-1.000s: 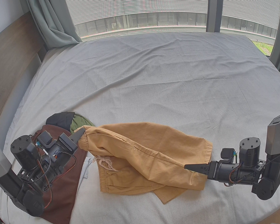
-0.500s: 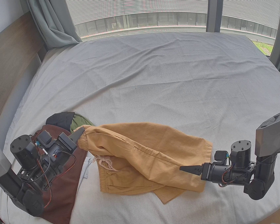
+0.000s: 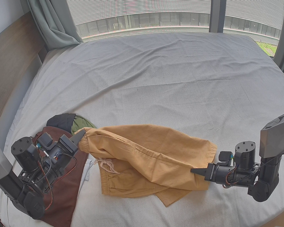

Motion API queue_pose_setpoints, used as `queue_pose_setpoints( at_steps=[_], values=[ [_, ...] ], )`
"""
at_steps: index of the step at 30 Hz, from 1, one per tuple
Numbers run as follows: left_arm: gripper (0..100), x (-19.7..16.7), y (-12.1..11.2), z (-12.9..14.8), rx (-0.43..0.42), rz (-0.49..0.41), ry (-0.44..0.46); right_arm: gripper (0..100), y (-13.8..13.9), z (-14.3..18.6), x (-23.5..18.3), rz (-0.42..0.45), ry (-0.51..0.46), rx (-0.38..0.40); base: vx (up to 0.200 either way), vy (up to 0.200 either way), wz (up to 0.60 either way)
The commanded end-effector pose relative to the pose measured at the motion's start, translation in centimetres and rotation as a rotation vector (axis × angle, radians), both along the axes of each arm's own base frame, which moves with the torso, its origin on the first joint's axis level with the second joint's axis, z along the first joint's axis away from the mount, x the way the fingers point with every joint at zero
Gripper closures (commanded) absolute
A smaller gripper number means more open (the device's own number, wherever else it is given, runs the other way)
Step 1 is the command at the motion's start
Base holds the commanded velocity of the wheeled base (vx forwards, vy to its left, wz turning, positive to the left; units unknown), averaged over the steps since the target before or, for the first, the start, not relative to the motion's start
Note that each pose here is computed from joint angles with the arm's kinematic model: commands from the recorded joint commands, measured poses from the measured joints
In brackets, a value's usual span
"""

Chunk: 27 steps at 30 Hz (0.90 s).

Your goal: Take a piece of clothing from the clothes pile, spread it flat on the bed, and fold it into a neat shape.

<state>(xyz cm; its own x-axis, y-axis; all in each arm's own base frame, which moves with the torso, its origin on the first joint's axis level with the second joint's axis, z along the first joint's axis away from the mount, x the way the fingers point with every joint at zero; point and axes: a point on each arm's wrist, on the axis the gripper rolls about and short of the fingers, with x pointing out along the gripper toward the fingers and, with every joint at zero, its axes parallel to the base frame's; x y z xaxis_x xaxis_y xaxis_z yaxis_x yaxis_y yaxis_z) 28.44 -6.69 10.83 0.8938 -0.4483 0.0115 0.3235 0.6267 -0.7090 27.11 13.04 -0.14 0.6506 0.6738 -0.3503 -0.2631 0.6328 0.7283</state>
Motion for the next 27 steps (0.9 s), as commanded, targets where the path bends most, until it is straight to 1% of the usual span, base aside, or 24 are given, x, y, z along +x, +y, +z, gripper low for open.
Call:
queue_pose_setpoints(
  at_steps=[1, 4, 9, 13, 18, 22, 24, 27],
  values=[
    [100, 0.1, 0.0, -0.1, 0.0, 0.0, 0.004, 100, -0.1, 1.1, 0.0, -0.005, -0.032, 0.014, 0.0, 0.0, 0.0],
    [100, 0.1, 0.2, 0.0, -0.001, 0.005, -0.003, 100, -0.1, 1.7, 0.0, -0.005, -0.05, 0.022, 0.0, 0.0, 0.0],
    [100, 0.0, 0.7, 1.2, -0.009, 0.011, -0.044, 100, -0.3, 3.8, -0.4, -0.003, -0.113, 0.046, 0.0, 0.0, 0.0],
    [100, -0.8, 0.8, 2.4, -0.015, -0.038, -0.084, 100, -0.5, 5.6, -0.8, -0.003, -0.168, 0.069, 0.0, 0.0, 0.0],
    [100, -1.2, 1.4, 2.9, -0.01, -0.098, -0.101, 100, -0.6, 6.1, -0.8, -0.006, -0.186, 0.075, 0.0, 0.0, 0.0],
    [100, -1.1, 1.6, 3.0, -0.008, -0.098, -0.103, 100, -0.4, 6.7, -1.0, 0.006, -0.205, 0.082, 0.0, 0.0, 0.0],
    [100, -1.1, 1.7, 3.0, 0.003, -0.096, -0.111, 100, -0.3, 8.2, -1.3, 0.02, -0.264, 0.096, 0.0, 0.0, 0.0],
    [100, -1.1, 1.7, 2.9, 0.032, -0.1, -0.124, 100, 0.0, 9.2, -1.0, 0.036, -0.314, 0.111, 0.0, 0.0, 0.0]
  ],
)
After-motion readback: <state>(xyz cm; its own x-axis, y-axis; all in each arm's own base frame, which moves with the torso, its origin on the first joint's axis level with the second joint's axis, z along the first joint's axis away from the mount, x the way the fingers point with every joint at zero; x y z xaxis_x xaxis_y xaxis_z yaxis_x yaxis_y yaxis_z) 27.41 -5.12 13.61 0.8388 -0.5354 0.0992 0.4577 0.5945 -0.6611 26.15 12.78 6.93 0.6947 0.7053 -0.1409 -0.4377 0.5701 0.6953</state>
